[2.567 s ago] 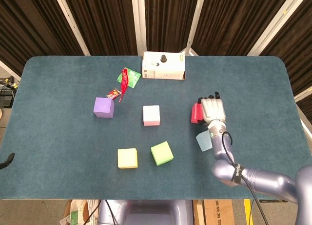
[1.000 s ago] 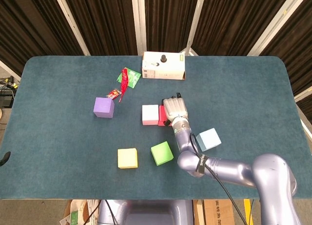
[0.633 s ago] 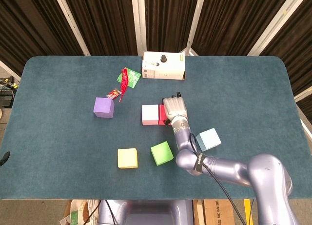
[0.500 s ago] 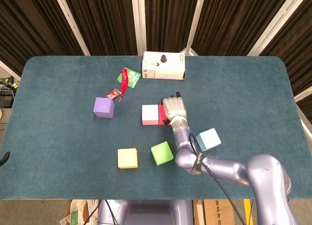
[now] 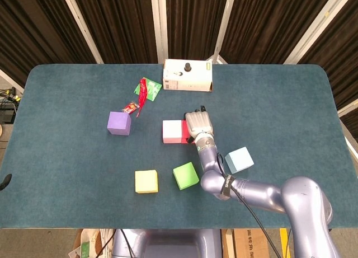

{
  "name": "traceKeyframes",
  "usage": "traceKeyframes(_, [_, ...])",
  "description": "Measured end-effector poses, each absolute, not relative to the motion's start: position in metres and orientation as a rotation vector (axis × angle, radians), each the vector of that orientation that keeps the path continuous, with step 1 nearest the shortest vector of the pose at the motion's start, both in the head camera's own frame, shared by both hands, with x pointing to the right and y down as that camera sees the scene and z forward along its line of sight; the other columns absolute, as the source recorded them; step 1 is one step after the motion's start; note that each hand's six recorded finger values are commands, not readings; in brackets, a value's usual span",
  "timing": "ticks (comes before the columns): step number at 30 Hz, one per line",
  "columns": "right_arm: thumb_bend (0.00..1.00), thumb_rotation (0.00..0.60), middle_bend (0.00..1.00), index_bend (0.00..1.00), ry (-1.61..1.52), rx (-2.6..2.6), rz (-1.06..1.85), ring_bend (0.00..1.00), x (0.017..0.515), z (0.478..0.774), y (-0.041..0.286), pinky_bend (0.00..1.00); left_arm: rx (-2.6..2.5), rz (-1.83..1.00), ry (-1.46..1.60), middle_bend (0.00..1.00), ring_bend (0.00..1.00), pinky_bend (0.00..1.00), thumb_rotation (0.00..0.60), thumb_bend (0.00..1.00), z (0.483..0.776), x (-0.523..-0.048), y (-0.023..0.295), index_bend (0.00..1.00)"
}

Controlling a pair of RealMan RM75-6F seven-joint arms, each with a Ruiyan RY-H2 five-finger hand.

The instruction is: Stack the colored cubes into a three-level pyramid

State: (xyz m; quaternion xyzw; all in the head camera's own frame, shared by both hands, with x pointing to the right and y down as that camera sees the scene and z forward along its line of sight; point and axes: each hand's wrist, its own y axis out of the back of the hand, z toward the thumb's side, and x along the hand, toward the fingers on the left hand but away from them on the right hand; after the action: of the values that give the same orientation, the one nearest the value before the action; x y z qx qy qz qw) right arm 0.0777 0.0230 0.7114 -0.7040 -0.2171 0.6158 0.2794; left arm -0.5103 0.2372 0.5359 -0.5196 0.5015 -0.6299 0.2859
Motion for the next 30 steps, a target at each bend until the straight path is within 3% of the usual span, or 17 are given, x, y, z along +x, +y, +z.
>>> traceKeyframes(10, [0.24,0.600,0.23,0.29,-0.576,-1.884,1.657,0.10,0.0770,0.7109,0.0234,0.00,-1.391,-1.683,1.343,0.00,0.00,0.00,0.600,0.31,0.5356,-0.5104,0.2372,0.03])
traceKeyframes(23, [0.24,0.600,0.18,0.24,-0.564,-1.867,1.678,0.07,0.0761,0.7092,0.0231,0.00,-1.389,-1.686,1.346,0.00,0.00,0.00,0.600,0.31,0.5353,-0.5110,0.2374,0.03])
traceKeyframes(30, [0.24,0.600,0.15,0.13,-0.560,-1.865,1.689,0.05,0.0763,0.7088,0.0240,0.00,-1.388,-1.691,1.348,0.00,0.00,0.00,0.600,0.31,0.5352,-0.5114,0.2377,0.03])
